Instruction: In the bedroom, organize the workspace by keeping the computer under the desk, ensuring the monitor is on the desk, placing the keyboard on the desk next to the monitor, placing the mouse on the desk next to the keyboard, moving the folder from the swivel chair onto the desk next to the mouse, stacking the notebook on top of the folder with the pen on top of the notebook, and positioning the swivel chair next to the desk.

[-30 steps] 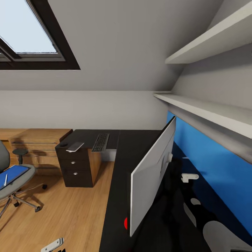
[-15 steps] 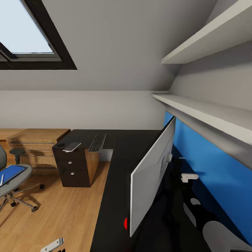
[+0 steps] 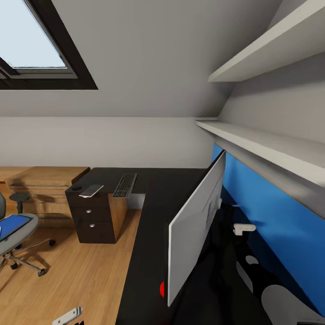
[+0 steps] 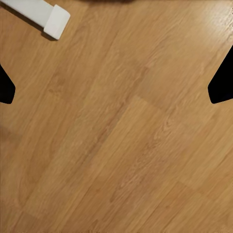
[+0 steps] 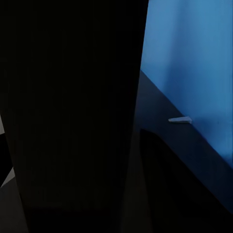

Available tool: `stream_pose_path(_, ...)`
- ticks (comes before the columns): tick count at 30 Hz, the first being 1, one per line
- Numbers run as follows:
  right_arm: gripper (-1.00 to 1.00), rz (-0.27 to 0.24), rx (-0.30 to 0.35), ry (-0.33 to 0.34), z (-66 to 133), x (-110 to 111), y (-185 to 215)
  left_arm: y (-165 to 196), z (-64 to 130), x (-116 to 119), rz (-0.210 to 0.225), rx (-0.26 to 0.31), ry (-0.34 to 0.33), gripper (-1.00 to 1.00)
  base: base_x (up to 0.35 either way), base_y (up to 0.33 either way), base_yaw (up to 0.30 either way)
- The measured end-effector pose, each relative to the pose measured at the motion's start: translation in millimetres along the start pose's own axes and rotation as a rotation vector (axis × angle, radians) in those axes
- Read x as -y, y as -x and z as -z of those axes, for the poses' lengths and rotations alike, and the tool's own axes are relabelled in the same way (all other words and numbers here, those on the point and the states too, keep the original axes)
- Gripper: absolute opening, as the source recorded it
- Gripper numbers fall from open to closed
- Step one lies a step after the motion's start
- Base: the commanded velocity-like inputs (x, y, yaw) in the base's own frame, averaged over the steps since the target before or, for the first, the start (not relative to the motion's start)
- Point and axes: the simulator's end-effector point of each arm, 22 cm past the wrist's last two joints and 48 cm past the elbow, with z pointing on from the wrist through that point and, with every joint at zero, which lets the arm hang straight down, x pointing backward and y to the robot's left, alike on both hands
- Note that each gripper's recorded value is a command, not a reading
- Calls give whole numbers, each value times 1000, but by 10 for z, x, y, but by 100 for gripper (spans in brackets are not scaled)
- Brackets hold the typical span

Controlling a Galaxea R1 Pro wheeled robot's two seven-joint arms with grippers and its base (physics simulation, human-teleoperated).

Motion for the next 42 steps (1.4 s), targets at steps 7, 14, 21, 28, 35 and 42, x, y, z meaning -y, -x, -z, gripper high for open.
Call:
stream_pose_path(7,-100,0,0,0,1,-1,3,9,2,9,1,3,-3,100,142,0,0)
stream_pose_path(14,-100,0,0,0,0,-2,0,6,0,2,1,2,0,100,17,0,0)
stream_pose_path(21,-100,-2,1,2,0,-23,1,-1,0,6,1,0,0,100,1,-111,0)
stream_pose_path(28,-100,-2,0,-2,0,4,-1,1,0,9,1,1,-1,100,0,-33,0)
stream_pose_path(35,-100,-1,1,-3,-1,7,0,-4,0,11,1,-1,-2,100,0,-98,0)
stream_pose_path(42,-100,-2,0,-2,-1,1,0,0,0,11,1,0,-2,100,0,-24,0)
